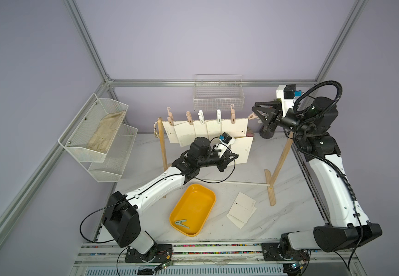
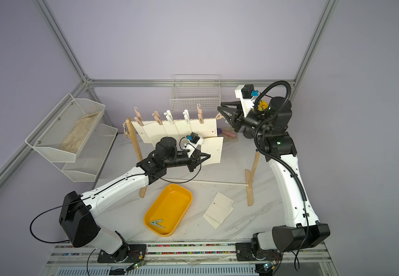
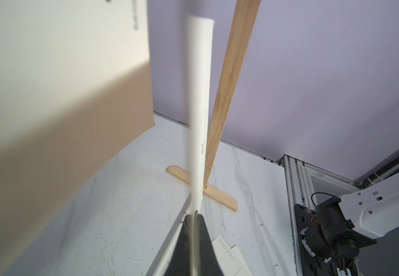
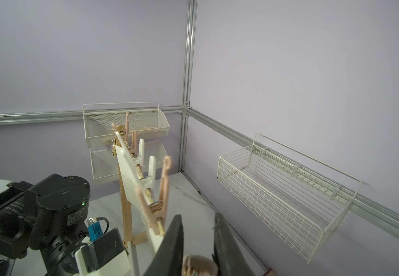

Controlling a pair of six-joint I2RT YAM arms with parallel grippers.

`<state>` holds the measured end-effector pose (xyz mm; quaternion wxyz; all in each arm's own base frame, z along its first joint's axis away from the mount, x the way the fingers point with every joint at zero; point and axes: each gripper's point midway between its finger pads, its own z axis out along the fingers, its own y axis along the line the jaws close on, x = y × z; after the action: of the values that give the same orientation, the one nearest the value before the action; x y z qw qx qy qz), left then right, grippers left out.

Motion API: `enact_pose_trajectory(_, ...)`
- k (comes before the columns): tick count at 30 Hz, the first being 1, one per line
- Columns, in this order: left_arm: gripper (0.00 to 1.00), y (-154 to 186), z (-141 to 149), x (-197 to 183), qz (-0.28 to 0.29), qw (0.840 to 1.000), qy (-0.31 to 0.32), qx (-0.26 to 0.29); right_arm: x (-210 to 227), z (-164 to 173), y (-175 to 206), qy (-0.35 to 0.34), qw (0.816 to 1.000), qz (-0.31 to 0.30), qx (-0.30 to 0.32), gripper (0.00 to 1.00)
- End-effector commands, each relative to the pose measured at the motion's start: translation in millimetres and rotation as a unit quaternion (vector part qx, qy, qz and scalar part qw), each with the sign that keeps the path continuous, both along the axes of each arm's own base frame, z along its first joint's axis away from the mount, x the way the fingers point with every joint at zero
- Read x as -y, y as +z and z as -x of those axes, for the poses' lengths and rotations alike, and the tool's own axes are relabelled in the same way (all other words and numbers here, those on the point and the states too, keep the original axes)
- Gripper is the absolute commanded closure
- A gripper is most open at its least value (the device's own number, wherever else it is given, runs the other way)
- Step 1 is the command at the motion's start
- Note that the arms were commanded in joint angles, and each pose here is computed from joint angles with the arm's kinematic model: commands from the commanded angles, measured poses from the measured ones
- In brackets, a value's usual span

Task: Remove the postcards from the strings
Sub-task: Remove the clamp from the clothesline, then place the postcard at the center of the board.

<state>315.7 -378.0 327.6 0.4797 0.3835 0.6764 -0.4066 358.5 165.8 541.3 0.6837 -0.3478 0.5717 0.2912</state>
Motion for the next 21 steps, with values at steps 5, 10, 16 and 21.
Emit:
enact_pose_trajectory(5,1.0,15,9,-6,0.023,1.0,-0.007,0.019,7,5,25,-0.024,0.998,-0.028,0.047,0.81)
enact_pose_trajectory(10,1.0,16,11,-8,0.024,0.999,-0.007,0.021,7,5,26,-0.024,0.998,-0.032,0.046,0.8)
enact_pose_trajectory(16,1.0,17,15,-10,0.025,0.999,-0.009,0.023,9,25,45,-0.022,0.997,-0.044,0.068,0.79)
enact_pose_trajectory(21,1.0,20,30,-12,0.022,0.998,-0.041,0.036,8,46,59,-0.005,0.996,-0.052,0.075,0.77)
